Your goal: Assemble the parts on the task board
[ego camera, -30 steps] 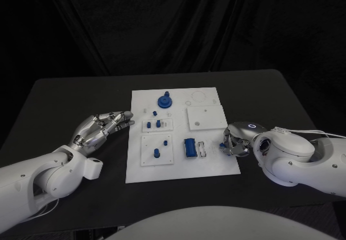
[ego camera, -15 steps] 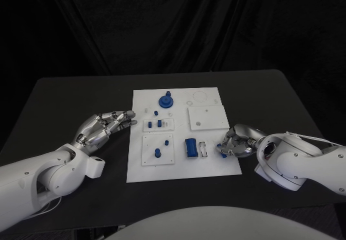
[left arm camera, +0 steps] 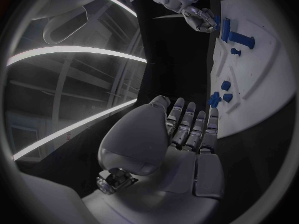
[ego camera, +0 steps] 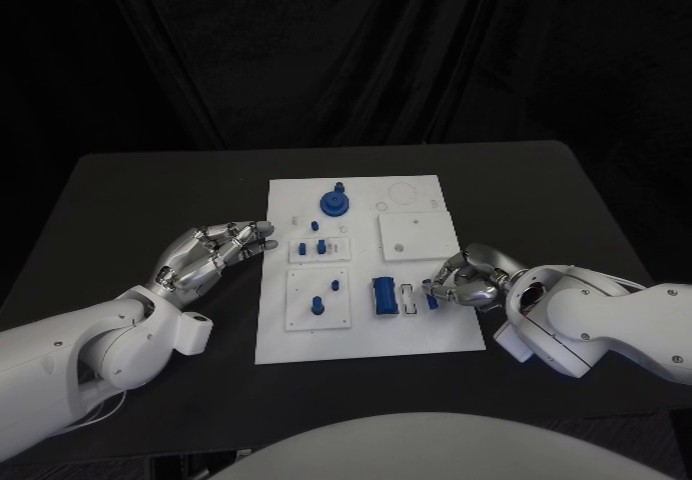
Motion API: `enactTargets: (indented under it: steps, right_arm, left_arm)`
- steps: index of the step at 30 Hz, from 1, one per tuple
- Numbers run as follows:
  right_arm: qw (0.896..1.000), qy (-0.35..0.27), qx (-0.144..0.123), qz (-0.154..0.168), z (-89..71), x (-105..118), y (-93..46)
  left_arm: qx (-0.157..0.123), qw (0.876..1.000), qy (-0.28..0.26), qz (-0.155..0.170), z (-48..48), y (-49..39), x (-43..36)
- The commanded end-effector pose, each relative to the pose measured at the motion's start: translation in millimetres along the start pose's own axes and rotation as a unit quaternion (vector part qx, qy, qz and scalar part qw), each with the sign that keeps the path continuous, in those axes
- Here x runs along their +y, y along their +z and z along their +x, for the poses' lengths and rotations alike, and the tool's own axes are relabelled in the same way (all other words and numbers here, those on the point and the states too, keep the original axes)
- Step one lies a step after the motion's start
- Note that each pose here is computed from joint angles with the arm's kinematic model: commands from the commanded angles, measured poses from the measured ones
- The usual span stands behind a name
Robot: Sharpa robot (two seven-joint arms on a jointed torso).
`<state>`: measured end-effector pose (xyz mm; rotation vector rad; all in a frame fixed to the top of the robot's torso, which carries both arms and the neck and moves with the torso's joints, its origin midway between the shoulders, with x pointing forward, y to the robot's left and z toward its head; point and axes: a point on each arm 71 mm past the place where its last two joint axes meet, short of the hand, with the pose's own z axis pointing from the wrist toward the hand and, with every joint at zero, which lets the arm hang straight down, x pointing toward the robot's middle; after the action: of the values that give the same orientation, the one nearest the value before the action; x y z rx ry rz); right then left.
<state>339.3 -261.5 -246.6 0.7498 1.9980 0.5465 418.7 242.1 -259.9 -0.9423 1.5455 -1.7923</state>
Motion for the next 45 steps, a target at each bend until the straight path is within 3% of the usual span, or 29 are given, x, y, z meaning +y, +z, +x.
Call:
enactTargets:
  steps: [1,18,45]
  right_arm:
    - [1.0,0.029,-0.008,-0.001,0.0,2.4,1.4]
    - [1.0,0.023,0.009,-0.008,12.3,12.6,11.0]
    - [1.0,-0.002,0.018,0.005,16.9,9.9,14.3]
  left_arm:
    - [0.008,0.997,-0.008,0.079,2.4,-0.2,-10.8]
    - [0.012,0.997,-0.011,0.076,3.4,0.0,-10.3]
    - [0.014,0.997,-0.013,0.07,2.8,0.3,-9.3]
